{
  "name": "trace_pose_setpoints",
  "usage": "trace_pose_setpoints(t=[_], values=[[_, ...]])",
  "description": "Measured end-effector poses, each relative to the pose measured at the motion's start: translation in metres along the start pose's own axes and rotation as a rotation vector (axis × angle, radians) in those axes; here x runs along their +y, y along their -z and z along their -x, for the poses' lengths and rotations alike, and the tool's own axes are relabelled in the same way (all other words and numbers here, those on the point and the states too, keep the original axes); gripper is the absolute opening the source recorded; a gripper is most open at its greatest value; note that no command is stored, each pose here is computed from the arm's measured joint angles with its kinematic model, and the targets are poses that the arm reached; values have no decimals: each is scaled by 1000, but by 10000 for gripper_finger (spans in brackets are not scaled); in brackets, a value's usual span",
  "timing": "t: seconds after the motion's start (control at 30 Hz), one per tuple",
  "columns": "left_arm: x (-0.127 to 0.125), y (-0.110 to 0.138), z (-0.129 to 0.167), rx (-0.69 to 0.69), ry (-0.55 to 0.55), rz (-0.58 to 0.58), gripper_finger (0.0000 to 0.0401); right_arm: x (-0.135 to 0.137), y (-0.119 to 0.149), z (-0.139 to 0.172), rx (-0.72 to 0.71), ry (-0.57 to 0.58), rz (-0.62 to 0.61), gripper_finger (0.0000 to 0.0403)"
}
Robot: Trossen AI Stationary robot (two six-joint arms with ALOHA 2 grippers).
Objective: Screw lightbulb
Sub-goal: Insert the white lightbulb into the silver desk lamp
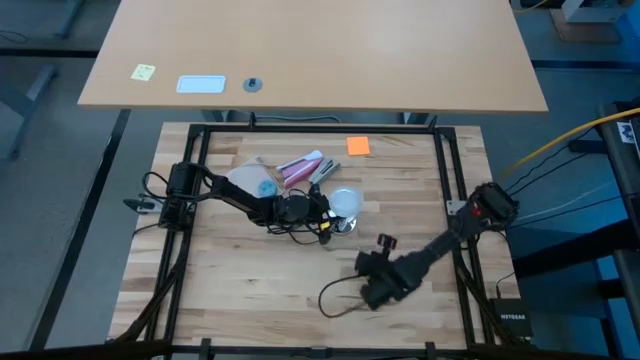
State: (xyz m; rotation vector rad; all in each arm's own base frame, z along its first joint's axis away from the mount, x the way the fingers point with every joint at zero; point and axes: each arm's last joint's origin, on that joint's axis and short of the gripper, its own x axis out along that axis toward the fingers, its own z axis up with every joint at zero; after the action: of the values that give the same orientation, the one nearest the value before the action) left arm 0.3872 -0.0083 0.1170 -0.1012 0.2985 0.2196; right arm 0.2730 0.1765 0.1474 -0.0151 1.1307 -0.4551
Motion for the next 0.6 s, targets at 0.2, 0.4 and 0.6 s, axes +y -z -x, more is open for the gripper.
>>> trace_pose_setpoints(t=[0.2,0.4,0.6], values=[[0,0,0,0,-1,-20,150,16,3,-15,-443,-31,-304,11],[0,0,0,-1,-1,-23,150,10,-6,-54,-401,-14,-379,12],[0,0,0,0,0,-24,150,1,-16,-79,-273,-62,-442,12]])
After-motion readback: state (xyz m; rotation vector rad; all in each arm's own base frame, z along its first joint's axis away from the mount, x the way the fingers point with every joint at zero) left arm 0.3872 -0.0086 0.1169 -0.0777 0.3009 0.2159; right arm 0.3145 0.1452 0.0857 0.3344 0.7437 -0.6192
